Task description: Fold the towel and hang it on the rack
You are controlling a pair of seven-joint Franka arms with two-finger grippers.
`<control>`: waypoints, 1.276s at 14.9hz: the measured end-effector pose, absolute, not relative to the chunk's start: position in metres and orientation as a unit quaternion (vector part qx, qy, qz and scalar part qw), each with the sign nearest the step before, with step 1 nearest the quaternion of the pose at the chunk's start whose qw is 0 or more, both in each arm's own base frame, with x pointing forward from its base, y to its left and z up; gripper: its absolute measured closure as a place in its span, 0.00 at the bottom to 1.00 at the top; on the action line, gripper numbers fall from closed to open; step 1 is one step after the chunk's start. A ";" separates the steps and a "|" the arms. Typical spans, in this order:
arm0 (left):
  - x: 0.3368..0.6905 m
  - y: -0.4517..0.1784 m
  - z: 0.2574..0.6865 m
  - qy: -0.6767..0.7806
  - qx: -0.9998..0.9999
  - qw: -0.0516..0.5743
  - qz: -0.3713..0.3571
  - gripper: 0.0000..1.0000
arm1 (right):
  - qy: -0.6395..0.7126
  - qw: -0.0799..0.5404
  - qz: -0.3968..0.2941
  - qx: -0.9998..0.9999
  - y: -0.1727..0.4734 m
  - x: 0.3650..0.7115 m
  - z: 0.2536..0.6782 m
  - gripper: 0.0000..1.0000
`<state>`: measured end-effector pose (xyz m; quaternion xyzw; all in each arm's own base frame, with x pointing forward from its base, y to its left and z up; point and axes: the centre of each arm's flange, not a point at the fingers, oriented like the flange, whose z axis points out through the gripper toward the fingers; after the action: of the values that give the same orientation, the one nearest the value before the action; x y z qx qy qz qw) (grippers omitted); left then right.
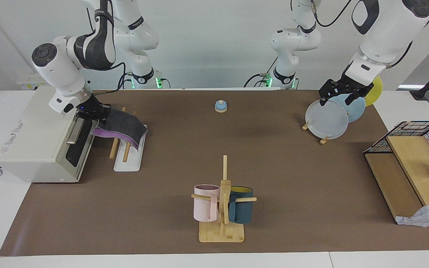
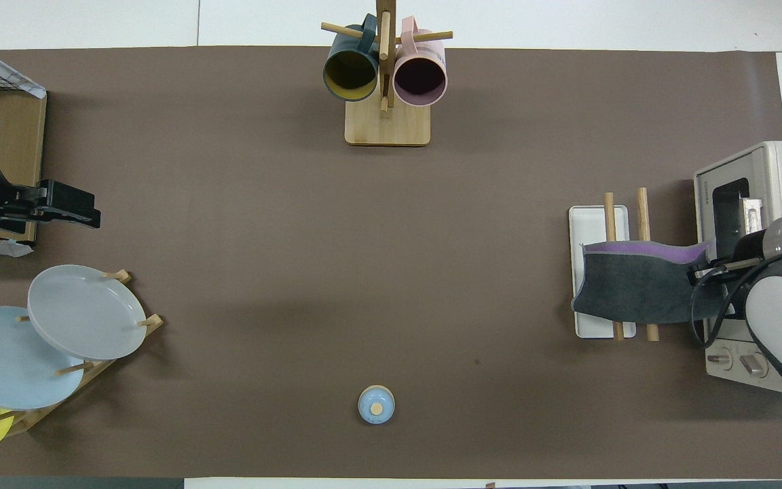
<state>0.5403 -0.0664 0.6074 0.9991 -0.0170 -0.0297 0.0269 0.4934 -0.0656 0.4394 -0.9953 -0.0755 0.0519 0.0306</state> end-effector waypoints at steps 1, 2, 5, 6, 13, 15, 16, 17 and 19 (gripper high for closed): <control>0.540 -0.066 0.607 -0.020 0.999 0.027 -0.030 0.00 | -0.076 0.031 0.052 -0.995 -0.065 0.493 0.439 0.94; 0.540 -0.066 0.607 -0.022 0.999 0.027 -0.030 0.00 | -0.077 0.031 0.052 -0.995 -0.065 0.493 0.439 0.94; 0.540 -0.065 0.607 -0.024 0.999 0.021 -0.029 0.00 | -0.079 0.031 0.052 -0.995 -0.065 0.493 0.439 0.71; 0.541 -0.064 0.607 -0.026 0.999 0.014 -0.029 0.00 | -0.079 0.031 0.052 -0.995 -0.065 0.493 0.439 0.61; 0.540 -0.064 0.607 -0.029 0.999 0.008 -0.028 0.00 | -0.092 0.030 0.048 -0.994 -0.065 0.501 0.484 0.00; 0.540 -0.064 0.607 -0.029 0.999 0.008 -0.028 0.00 | -0.090 0.030 0.050 -0.994 -0.063 0.506 0.522 0.00; 0.540 -0.064 0.607 -0.029 0.999 0.008 -0.028 0.00 | -0.077 0.029 0.053 -0.995 -0.060 0.509 0.543 0.00; 0.540 -0.064 0.608 -0.029 0.999 0.008 -0.028 0.00 | -0.062 0.023 0.056 -0.996 -0.057 0.512 0.565 0.00; 0.540 -0.064 0.608 -0.029 0.999 0.008 -0.027 0.00 | -0.044 0.009 0.057 -0.997 -0.045 0.519 0.606 0.00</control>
<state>0.5403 -0.0644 0.6079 0.9992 -0.0293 -0.0273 0.0079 0.5188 -0.0450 0.6060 -0.9974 -0.0444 0.0567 0.0091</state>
